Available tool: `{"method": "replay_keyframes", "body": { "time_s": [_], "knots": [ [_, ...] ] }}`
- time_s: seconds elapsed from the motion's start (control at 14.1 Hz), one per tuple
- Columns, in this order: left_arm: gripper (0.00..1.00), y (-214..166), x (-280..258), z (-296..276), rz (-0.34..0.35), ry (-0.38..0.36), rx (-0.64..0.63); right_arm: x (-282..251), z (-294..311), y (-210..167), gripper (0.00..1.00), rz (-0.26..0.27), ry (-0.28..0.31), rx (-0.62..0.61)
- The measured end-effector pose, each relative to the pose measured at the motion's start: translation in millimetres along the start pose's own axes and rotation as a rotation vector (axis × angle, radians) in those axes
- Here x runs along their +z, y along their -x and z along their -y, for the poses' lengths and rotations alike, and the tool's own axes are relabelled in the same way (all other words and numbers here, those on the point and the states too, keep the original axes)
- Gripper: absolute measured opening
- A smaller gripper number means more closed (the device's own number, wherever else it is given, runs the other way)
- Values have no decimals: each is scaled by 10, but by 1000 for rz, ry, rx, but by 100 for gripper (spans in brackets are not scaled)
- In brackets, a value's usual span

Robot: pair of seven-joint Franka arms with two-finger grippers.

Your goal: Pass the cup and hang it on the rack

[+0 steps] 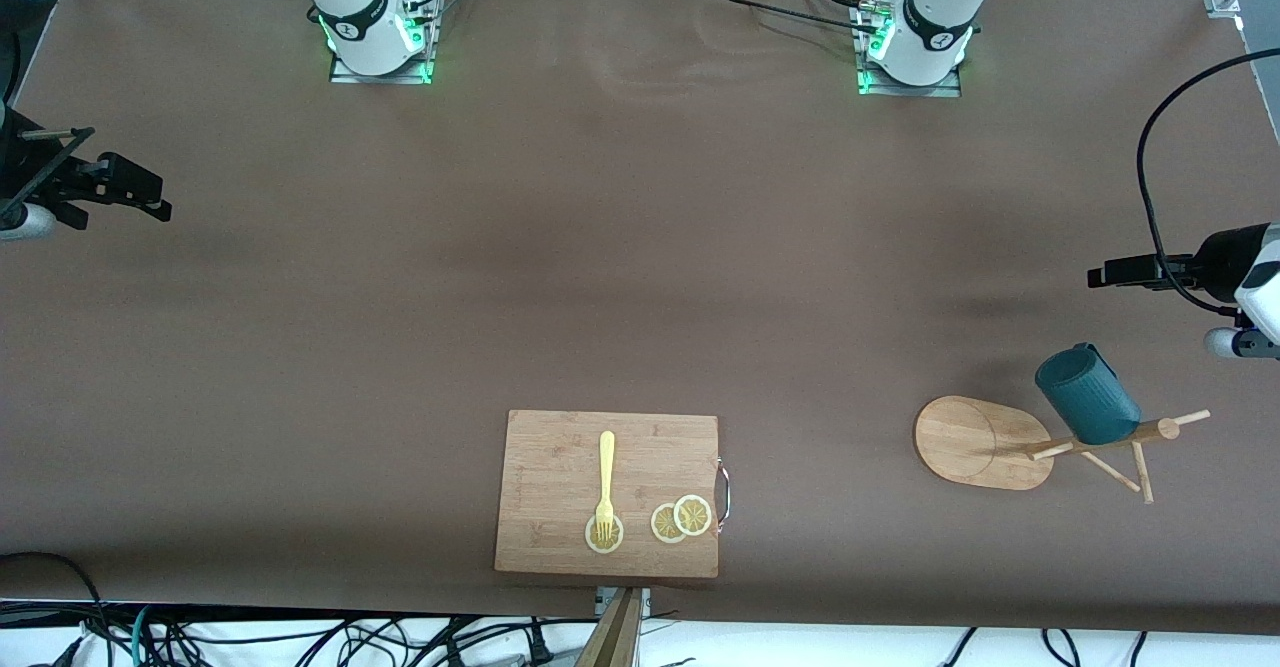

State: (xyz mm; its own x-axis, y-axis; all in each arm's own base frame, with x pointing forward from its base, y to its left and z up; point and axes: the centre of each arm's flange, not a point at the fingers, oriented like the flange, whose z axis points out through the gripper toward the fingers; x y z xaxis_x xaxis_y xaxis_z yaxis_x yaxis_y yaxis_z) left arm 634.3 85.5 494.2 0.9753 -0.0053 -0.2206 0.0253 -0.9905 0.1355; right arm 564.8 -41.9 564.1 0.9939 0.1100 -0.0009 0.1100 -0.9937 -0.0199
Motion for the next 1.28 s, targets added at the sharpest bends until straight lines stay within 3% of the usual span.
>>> {"method": "replay_keyframes", "body": {
  "time_s": [0.14,0.5,0.85,1.28],
  "knots": [
    [100,46,-264,-209,-46,-59,31,0,0,0,100,0,0,0],
    [100,407,-891,-421,-154,-85,49,-1,0,-1,100,-1,0,0],
    [100,613,-981,-799,-121,-82,-54,-1,0,-1,100,-1,0,0],
    [100,627,-959,-884,-108,-82,-73,-1,0,-1,100,-1,0,0]
  ]
}}
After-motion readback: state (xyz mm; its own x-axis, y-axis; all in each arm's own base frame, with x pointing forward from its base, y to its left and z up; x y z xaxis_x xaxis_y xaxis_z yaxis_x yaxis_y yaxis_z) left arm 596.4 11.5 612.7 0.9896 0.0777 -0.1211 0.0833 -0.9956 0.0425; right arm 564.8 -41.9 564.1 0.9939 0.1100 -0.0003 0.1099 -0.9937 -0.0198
